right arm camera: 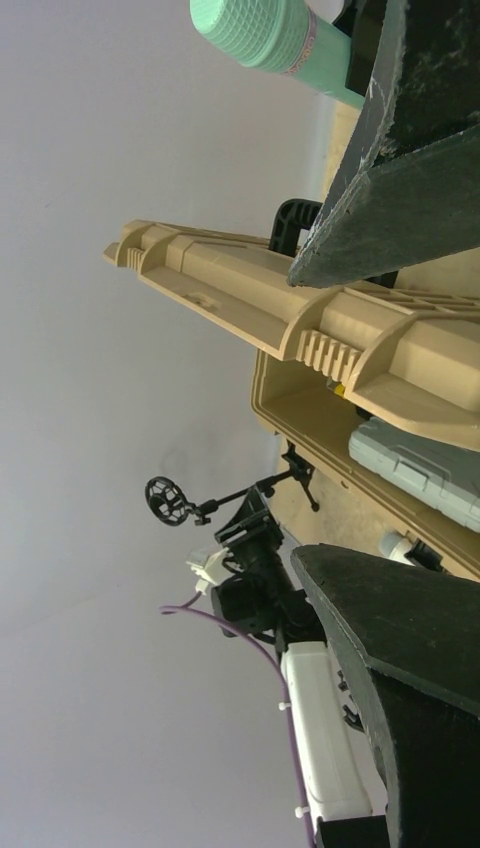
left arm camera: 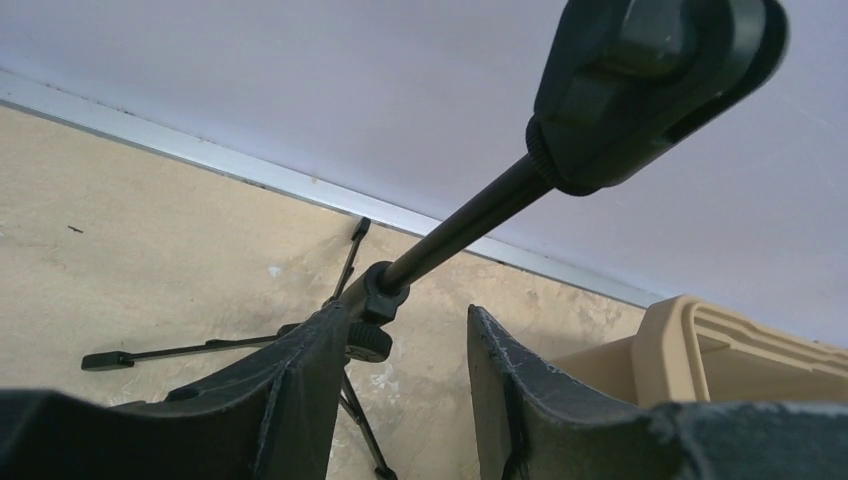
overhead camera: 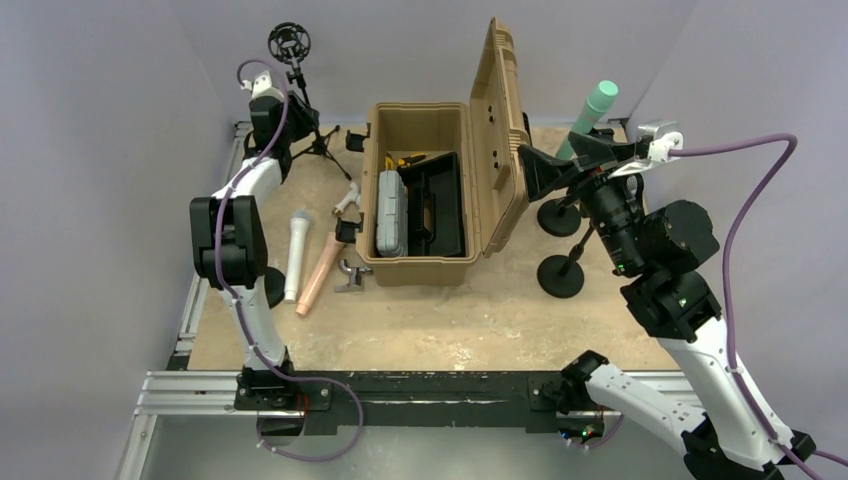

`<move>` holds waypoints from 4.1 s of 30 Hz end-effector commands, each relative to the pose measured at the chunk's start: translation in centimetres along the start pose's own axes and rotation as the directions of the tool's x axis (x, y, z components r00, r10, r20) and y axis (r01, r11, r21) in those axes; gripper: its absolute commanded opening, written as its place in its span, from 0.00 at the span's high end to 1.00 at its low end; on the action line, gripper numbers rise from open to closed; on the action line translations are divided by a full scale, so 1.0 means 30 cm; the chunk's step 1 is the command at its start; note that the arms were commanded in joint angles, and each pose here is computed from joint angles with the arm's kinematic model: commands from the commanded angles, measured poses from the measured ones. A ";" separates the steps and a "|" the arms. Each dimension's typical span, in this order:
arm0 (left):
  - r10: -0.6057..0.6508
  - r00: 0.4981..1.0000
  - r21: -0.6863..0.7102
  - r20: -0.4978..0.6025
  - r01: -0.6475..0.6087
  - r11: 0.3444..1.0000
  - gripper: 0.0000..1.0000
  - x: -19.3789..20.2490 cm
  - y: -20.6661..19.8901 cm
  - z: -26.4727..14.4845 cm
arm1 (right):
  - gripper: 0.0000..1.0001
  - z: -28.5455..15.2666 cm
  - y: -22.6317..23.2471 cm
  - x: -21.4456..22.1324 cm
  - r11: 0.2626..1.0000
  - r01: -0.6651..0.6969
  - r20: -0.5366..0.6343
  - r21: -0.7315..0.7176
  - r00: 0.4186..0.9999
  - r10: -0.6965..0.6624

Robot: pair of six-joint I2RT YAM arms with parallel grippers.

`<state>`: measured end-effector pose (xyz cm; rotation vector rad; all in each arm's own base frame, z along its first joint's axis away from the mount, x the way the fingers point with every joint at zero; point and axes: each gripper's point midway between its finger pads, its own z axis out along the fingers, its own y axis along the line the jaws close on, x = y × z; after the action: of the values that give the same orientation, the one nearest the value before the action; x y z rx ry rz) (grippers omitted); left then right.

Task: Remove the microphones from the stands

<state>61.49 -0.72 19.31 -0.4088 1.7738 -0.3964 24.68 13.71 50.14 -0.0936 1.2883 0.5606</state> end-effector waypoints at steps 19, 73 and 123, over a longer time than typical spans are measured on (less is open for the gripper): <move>0.011 1.000 -0.052 0.011 -0.011 0.999 0.60 -0.004 0.018 0.019 | 0.01 0.006 0.022 -0.024 0.999 -0.020 0.025 -0.027 0.999 0.021; -0.986 0.165 0.145 0.025 0.975 0.167 1.00 0.039 0.117 0.070 | 0.01 0.001 0.029 -0.043 0.999 0.005 0.047 -0.044 0.999 -0.003; 0.249 0.968 -0.179 0.025 -0.240 0.954 0.47 -0.118 -0.015 -0.004 | 0.01 0.022 0.027 0.013 0.999 -0.011 0.023 -0.044 1.000 0.012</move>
<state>61.09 0.11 17.53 -0.3550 1.9125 -0.0979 25.37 14.69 48.34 -0.1176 1.3082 0.5717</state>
